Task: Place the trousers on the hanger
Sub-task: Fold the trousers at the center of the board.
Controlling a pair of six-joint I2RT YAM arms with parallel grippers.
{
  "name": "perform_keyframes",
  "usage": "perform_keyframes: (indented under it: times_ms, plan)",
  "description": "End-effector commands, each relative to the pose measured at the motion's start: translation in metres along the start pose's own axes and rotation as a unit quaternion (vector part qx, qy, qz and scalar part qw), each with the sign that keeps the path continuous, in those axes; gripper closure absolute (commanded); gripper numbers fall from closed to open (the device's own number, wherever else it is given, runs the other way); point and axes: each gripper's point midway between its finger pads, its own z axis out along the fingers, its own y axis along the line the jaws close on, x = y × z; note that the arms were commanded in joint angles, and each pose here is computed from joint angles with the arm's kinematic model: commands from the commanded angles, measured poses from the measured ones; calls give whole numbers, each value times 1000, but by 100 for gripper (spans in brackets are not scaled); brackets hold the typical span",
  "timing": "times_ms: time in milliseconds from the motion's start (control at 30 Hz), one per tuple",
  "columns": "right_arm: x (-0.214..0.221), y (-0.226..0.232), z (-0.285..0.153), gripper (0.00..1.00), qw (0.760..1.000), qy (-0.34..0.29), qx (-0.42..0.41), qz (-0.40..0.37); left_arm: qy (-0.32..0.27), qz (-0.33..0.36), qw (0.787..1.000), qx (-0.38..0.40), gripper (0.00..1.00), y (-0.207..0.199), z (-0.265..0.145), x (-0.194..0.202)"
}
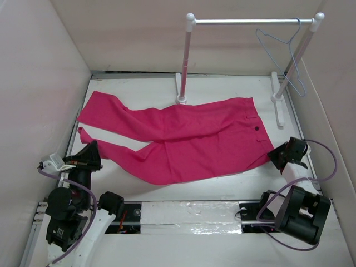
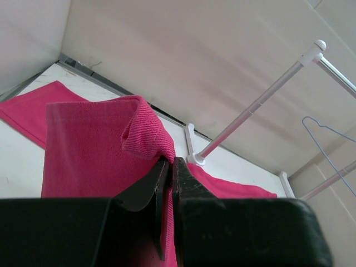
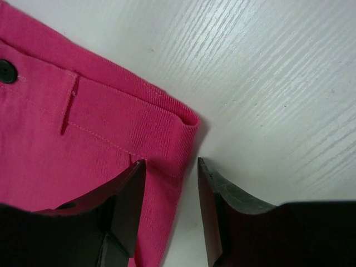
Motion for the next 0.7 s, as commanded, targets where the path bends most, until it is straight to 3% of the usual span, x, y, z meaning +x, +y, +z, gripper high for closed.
perform_keyframes:
  times_ms: [0, 67, 100, 200, 267, 433, 667]
  plan:
    - [-5, 11, 10, 56, 1000, -2, -24, 6, -32, -20, 999, 10, 100, -6, -2, -19]
    - [-1, 11, 17, 63, 1000, 20, -20, 6, -32, -19, 999, 10, 100, -6, -2, -19]
    - [-4, 15, 18, 80, 1000, 18, -24, 6, -31, -18, 999, 9, 100, -5, -2, -18]
    - [-15, 24, 11, 93, 999, -2, -41, 9, -30, -17, 999, 7, 100, -6, -1, -18]
    - [-27, 23, -3, 97, 999, -29, -34, 14, -25, -14, 1000, 4, 100, -6, 2, -16]
    - [-101, 31, -90, 97, 978, -207, -36, 17, -41, -24, 998, -29, 100, 2, 3, -28]
    - [-132, 32, -193, 98, 946, -319, -56, 17, -85, -40, 992, -87, 100, 11, 4, -62]
